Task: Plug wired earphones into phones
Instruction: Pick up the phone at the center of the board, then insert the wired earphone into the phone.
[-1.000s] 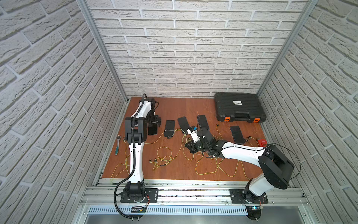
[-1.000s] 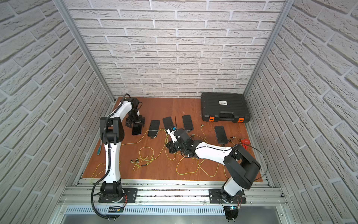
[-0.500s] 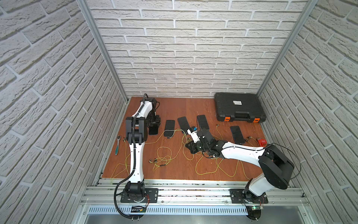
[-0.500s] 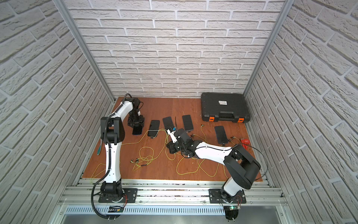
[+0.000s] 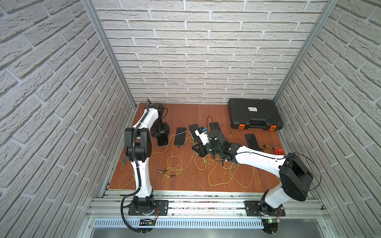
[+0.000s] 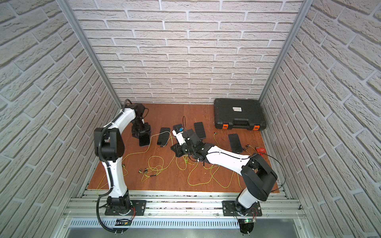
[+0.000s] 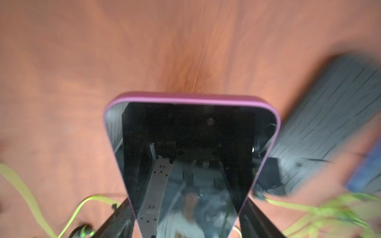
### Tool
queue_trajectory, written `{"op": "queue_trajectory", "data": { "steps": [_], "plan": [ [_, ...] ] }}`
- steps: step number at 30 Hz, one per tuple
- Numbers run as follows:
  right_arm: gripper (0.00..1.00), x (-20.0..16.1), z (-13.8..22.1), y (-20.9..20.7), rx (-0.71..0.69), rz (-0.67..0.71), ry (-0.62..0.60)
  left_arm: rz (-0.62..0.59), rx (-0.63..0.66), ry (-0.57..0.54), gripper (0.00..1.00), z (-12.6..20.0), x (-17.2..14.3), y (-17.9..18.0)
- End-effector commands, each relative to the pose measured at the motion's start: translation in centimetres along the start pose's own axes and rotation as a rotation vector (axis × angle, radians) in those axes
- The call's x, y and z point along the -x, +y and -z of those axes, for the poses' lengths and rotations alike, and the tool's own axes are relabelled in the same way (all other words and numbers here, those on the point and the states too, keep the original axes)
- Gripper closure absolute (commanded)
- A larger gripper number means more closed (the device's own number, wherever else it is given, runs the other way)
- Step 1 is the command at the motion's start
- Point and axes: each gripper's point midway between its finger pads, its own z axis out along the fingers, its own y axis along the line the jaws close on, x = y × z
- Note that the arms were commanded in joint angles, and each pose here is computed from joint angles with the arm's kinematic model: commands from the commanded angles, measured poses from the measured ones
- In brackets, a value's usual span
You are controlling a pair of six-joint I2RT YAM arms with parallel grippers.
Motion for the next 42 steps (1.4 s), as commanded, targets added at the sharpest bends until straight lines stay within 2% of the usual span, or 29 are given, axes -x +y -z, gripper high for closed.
{"op": "queue_trajectory", "data": {
  "steps": [1, 8, 10, 13, 16, 21, 25, 29, 34, 42],
  "plan": [
    [0.94, 1.1, 0.0, 0.9, 0.053, 0.028, 0.005, 0.094, -0.049, -0.134, 0.6, 6.8, -0.1, 1.9],
    [0.94, 3.0, 1.0, 0.4, 0.065, 0.04, -0.006, 0.207, -0.144, -0.245, 0.69, 13.8, -3.7, 3.4],
    [0.94, 3.3, 1.3, 0.0, 0.073, 0.034, -0.008, 0.226, -0.24, -0.257, 0.71, 15.7, -5.1, 2.1],
    [0.94, 3.8, 1.5, 0.0, 0.09, 0.032, -0.019, 0.279, -0.468, -0.221, 0.75, 16.1, -6.8, -2.3],
    [0.94, 4.4, 1.9, 0.3, 0.102, 0.022, -0.061, 0.353, -0.668, -0.16, 0.81, 15.2, -7.4, -6.7],
    [0.94, 5.2, 3.7, -0.3, 0.05, 0.03, -0.181, 0.529, -0.857, -0.08, 0.93, 14.3, -6.9, -9.3],
    [0.94, 5.7, 4.4, -0.3, 0.038, 0.042, -0.249, 0.623, -0.936, -0.048, 1.0, 14.3, -6.8, -10.8],
    [0.94, 6.7, 4.1, 0.3, 0.091, 0.006, -0.31, 0.687, -0.985, -0.011, 1.0, 13.6, -7.0, -12.0],
    [0.94, 7.6, 3.3, 0.8, 0.12, -0.007, -0.355, 0.788, -0.996, 0.038, 1.0, 11.2, -7.5, -12.5],
    [0.94, 7.9, 1.9, 0.0, 0.101, -0.037, -0.359, 0.778, -0.987, 0.037, 1.0, 10.9, -8.0, -12.7]
  ]
}}
